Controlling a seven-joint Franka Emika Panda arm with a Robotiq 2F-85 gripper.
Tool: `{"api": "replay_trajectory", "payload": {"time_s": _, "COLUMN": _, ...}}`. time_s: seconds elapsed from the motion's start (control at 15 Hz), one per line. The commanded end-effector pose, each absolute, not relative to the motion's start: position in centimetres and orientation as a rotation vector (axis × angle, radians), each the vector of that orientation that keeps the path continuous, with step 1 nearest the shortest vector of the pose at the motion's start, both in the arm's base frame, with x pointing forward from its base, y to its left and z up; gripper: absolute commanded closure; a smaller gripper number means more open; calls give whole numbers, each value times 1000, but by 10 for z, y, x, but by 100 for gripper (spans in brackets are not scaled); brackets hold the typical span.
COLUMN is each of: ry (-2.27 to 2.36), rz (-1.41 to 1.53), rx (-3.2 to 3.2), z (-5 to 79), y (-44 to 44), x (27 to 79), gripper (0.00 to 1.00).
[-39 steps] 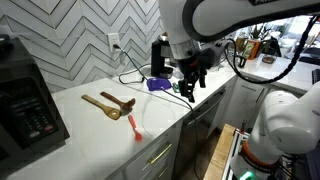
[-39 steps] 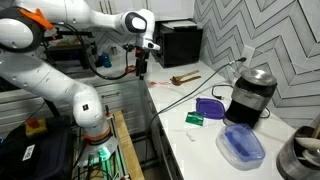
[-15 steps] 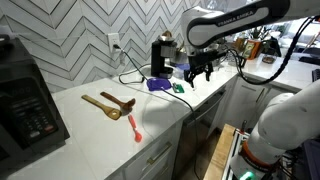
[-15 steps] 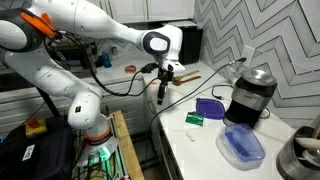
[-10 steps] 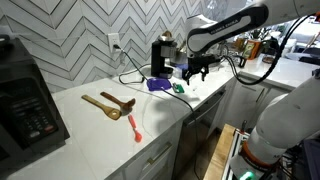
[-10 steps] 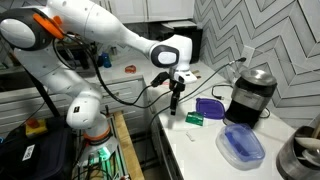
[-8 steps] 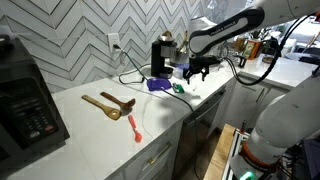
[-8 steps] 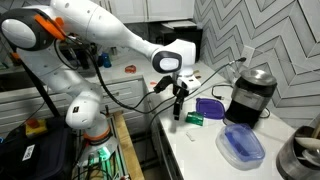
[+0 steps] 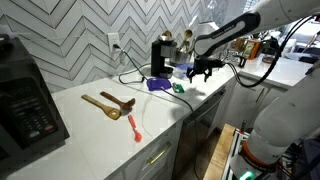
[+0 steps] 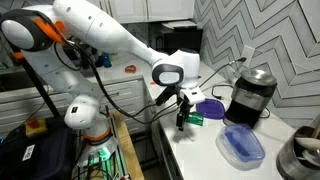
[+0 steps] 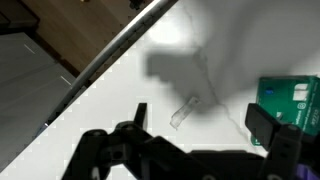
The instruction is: Pick up the small white object on the counter and put it inside the small green packet
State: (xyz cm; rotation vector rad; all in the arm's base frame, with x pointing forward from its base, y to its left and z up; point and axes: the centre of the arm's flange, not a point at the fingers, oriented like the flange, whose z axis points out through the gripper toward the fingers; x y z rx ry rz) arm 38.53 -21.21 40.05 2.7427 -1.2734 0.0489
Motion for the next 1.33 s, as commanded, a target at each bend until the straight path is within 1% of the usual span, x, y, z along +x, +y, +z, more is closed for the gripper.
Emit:
{"api": "replay_trajectory", "payload": {"time_s": 0.0, "ry": -1274, "rz": 49, "rx": 2743, "z": 400, "y": -212, "x": 385, "gripper": 0}}
{"api": "replay_trajectory", "payload": {"time_s": 0.87, "ry": -1595, "rz": -35, "rx": 2662, "z": 353, "y": -278, "x": 400, "gripper": 0}}
{"api": "replay_trajectory", "payload": {"time_s": 1.07, "ry": -1674, "rz": -11, "rx": 2661, "z": 346, "y": -289, "x": 402, "gripper": 16}}
{"api": "replay_trajectory", "payload": {"time_s": 1.2, "ry": -1704, "rz": 14, "rx": 2669, "z": 343, "y": -294, "x": 403, "gripper": 39}}
{"api": "replay_trajectory", "payload": {"time_s": 1.27, "ry": -1711, "rz": 28, "rx": 2672, "z": 341, "y": -296, "x": 404, "gripper": 47}}
